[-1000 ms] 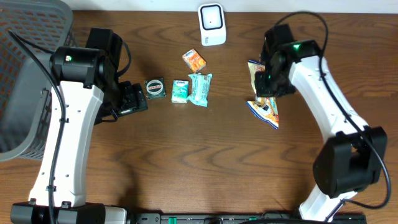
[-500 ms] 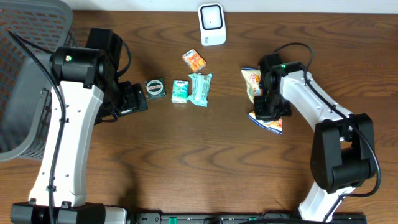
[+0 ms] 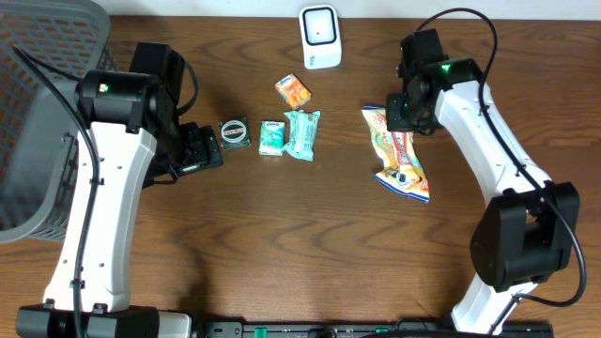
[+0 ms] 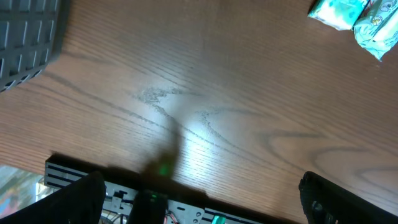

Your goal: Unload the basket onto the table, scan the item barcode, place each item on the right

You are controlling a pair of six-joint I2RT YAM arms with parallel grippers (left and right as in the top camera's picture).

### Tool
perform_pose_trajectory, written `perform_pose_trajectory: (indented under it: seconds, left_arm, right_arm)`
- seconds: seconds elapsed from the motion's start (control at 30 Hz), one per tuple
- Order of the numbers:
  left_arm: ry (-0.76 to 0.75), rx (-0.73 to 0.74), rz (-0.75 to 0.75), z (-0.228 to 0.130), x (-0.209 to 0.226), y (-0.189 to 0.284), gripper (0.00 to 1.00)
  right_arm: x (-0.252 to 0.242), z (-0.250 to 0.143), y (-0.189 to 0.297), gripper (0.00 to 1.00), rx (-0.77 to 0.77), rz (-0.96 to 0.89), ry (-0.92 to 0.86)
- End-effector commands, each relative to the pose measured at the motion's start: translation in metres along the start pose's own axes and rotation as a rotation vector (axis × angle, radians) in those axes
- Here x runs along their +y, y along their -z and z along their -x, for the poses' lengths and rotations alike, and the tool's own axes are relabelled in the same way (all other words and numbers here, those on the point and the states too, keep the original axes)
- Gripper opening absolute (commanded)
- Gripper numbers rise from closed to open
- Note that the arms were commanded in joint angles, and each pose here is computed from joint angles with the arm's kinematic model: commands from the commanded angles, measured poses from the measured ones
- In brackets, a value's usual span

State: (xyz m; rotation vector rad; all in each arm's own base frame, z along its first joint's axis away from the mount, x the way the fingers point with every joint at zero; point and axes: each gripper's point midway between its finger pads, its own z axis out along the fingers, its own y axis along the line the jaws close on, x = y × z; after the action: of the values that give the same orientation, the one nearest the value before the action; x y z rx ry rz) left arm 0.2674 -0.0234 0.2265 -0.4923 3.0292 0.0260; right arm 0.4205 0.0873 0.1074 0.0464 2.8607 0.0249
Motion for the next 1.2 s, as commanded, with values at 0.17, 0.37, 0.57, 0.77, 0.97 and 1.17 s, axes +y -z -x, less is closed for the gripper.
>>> perform_pose_trajectory:
  seconds: [0.17, 0.37, 0.57, 0.77, 0.97, 1.17]
  left_arm:
    - [0.007, 0.002, 0.015, 0.001, 0.003, -0.001, 0.97]
    - [0.007, 0.002, 0.015, 0.001, 0.003, -0.001, 0.98]
    - [0.007, 0.002, 0.015, 0.001, 0.003, -0.001, 0.98]
    - [0.007, 0.002, 0.015, 0.001, 0.003, -0.001, 0.98]
    - [0.007, 0.002, 0.015, 0.001, 0.003, -0.001, 0.98]
    - [0.007, 0.002, 0.015, 0.001, 0.003, -0.001, 0.98]
  right_arm:
    - [-0.008, -0.028, -0.065, 0.08, -0.033, -0.007, -0.085]
    - [-0.010, -0.054, -0.090, 0.16, -0.015, 0.006, -0.094]
    - [-0.013, -0.026, -0.044, 0.29, 0.002, -0.005, -0.083]
    - [-0.012, -0.029, 0.014, 0.28, 0.123, -0.010, -0.029]
    - [-0.023, -0.083, 0.011, 0.15, 0.323, -0.071, 0.028]
    - [-0.034, -0.127, -0.027, 0.17, 0.412, -0.102, 0.029]
